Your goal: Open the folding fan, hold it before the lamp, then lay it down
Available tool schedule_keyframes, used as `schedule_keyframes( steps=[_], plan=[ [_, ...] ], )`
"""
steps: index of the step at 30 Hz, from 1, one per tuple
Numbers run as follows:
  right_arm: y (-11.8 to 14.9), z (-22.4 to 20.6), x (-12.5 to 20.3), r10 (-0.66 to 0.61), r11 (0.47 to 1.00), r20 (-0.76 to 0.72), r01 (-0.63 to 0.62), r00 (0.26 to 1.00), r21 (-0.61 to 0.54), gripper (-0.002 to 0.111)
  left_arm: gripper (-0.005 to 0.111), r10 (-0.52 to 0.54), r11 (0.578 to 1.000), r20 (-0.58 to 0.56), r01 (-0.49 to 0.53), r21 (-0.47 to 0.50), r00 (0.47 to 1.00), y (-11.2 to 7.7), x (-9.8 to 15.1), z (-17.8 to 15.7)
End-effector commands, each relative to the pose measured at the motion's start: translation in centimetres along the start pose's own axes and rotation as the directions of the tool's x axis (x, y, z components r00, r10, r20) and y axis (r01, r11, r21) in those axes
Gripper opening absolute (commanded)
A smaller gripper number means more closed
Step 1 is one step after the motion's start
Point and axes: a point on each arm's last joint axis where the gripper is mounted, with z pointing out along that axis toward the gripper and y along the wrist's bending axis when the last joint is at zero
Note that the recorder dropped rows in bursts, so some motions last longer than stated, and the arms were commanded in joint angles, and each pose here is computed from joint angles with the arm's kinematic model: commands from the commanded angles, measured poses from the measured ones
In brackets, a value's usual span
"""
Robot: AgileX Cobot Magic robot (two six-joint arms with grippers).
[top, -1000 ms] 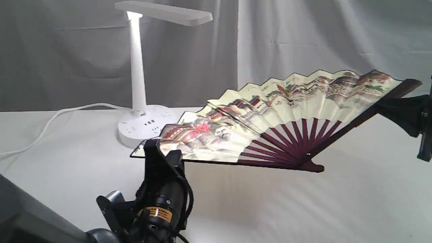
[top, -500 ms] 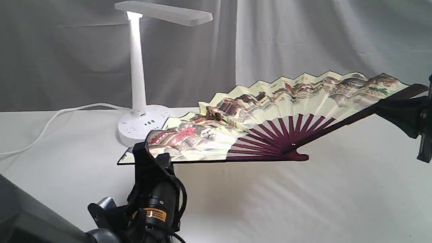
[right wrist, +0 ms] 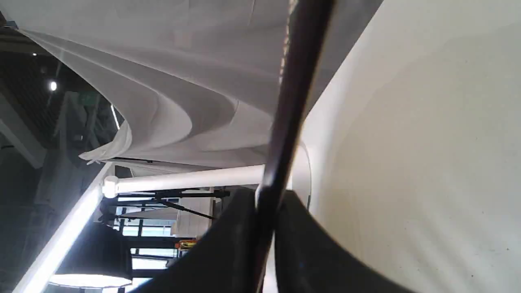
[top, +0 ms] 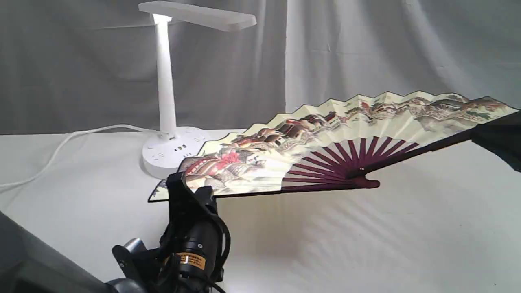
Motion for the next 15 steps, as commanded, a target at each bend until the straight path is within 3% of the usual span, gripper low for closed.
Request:
schedule_keyframes(
  steps=[1, 15],
  plan=[
    [-0.31, -0.98, -1.29, -0.008, 1.0, 0.104, 0.005, 0.995, 0.028, 0.0, 0.0, -0.109, 0.993, 0.095, 0.103, 0.061, 0.99, -1.11, -1.07, 0.09],
    [-0.1, -0.98, -1.18, -0.005, 1.0, 0.091, 0.005, 0.996, 0.005, 0.0, 0.0, -0.139, 0.989, 0.085, 0.134, 0.063, 0.987, -1.12, -1.0, 0.09]
  ],
)
